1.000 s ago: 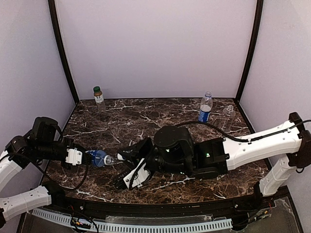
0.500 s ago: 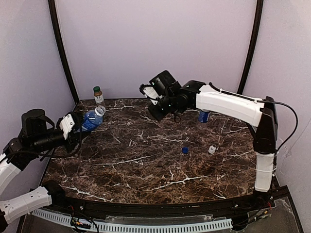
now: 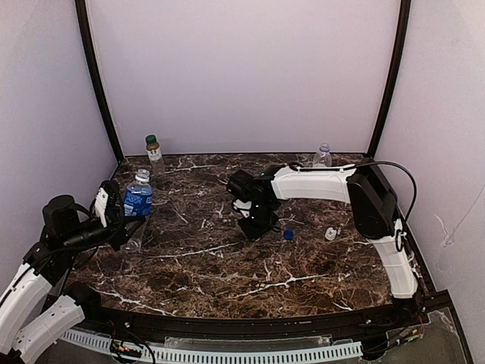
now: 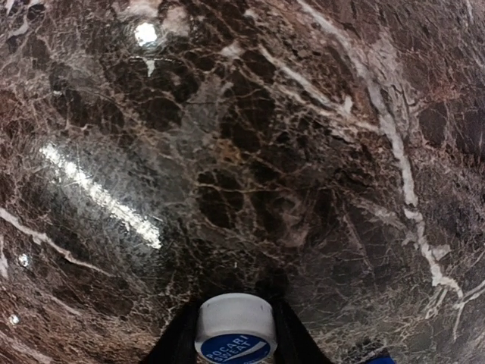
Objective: Unscrew the bottle caps
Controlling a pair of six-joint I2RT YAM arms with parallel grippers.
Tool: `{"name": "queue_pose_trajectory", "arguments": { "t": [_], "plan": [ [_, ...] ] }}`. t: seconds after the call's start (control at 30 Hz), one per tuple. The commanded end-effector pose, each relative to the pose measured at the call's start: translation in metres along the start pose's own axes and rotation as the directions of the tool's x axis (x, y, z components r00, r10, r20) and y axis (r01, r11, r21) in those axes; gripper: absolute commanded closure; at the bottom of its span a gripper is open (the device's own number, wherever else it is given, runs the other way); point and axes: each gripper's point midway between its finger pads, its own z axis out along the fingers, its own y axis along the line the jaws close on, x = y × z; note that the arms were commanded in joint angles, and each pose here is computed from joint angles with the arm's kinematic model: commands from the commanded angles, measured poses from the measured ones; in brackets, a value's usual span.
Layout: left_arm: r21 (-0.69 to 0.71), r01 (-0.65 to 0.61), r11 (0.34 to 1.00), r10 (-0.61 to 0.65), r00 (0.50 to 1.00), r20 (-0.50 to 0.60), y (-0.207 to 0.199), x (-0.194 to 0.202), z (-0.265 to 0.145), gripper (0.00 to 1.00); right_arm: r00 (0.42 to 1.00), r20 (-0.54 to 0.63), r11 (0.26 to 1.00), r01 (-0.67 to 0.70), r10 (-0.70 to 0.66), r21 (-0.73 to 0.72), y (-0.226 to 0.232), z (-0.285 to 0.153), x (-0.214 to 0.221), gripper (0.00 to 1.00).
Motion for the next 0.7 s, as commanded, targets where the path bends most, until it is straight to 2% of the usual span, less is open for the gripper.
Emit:
{"name": "queue_pose_trajectory", "arguments": {
  "t": [0.0, 0.03, 0.07, 0.17, 0.23, 0.27, 0.3, 0.33, 0.4, 0.47, 0.5, 0.53, 0.57, 0.67],
  "plan": [
    [0.101, -0.017, 0.995, 0.007, 0.995, 0.104, -0.017, -0.014, -0.004, 0.91, 0.998, -0.052, 0.999, -0.032, 0.031, -0.026, 0.002, 0.006, 0.009, 0.27],
    [0.125, -0.021, 0.992, 0.009, 0.995, 0.102, -0.021, -0.011, -0.004, 0.91, 0.998, -0.048, 0.999, -0.034, 0.033, -0.022, 0.001, 0.002, 0.007, 0.1],
    [0.135, -0.031, 0.99, 0.017, 0.994, 0.104, -0.023, -0.01, -0.004, 0.91, 0.999, -0.034, 0.999, -0.035, 0.035, -0.016, 0.0, -0.005, 0.003, 0.02],
    [0.192, -0.047, 0.98, 0.027, 0.994, 0.107, -0.033, -0.006, -0.005, 0.91, 0.998, 0.056, 0.999, -0.026, 0.027, -0.025, 0.001, -0.043, -0.02, 0.01],
    [0.228, -0.06, 0.972, 0.033, 0.992, 0.121, -0.039, -0.007, -0.007, 0.89, 0.979, 0.203, 0.997, 0.038, -0.023, -0.071, 0.016, -0.092, -0.049, 0.01],
    [0.241, -0.069, 0.968, 0.038, 0.991, 0.13, -0.042, -0.008, -0.008, 0.88, 0.951, 0.3, 0.989, 0.108, -0.072, -0.105, 0.032, -0.119, -0.062, 0.01],
    [0.273, -0.078, 0.959, 0.041, 0.99, 0.138, -0.047, -0.009, -0.009, 0.88, 0.905, 0.406, 0.97, 0.197, -0.125, -0.141, 0.053, -0.15, -0.073, 0.01],
    [0.285, -0.088, 0.955, 0.047, 0.988, 0.149, -0.05, -0.01, -0.01, 0.87, 0.831, 0.529, 0.934, 0.31, -0.174, -0.179, 0.081, -0.183, -0.081, 0.01],
    [0.316, -0.108, 0.942, 0.057, 0.984, 0.167, -0.056, -0.014, -0.013, 0.86, 0.624, 0.75, 0.806, 0.549, -0.22, -0.22, 0.137, -0.256, -0.079, 0.02],
    [0.338, -0.124, 0.933, 0.065, 0.981, 0.181, -0.06, -0.017, -0.015, 0.85, 0.396, 0.903, 0.663, 0.723, -0.165, -0.196, 0.179, -0.318, -0.064, 0.03],
    [0.35, -0.132, 0.927, 0.068, 0.98, 0.187, -0.063, -0.018, -0.016, 0.85, 0.302, 0.948, 0.602, 0.778, -0.104, -0.181, 0.196, -0.344, -0.056, 0.03],
    [0.356, -0.141, 0.924, 0.074, 0.978, 0.195, -0.064, -0.021, -0.017, 0.85, 0.238, 0.97, 0.578, 0.798, -0.047, -0.168, 0.203, -0.363, -0.053, 0.04],
    [0.366, -0.146, 0.919, 0.076, 0.977, 0.198, -0.066, -0.021, -0.018, 0.85, 0.196, 0.981, 0.568, 0.806, 0.01, -0.166, 0.208, -0.379, -0.055, 0.05],
    [0.376, -0.149, 0.914, 0.077, 0.977, 0.201, -0.068, -0.024, -0.019, 0.84, 0.205, 0.974, 0.547, 0.808, 0.092, -0.222, 0.221, -0.393, -0.07, 0.08]
  ]
}}
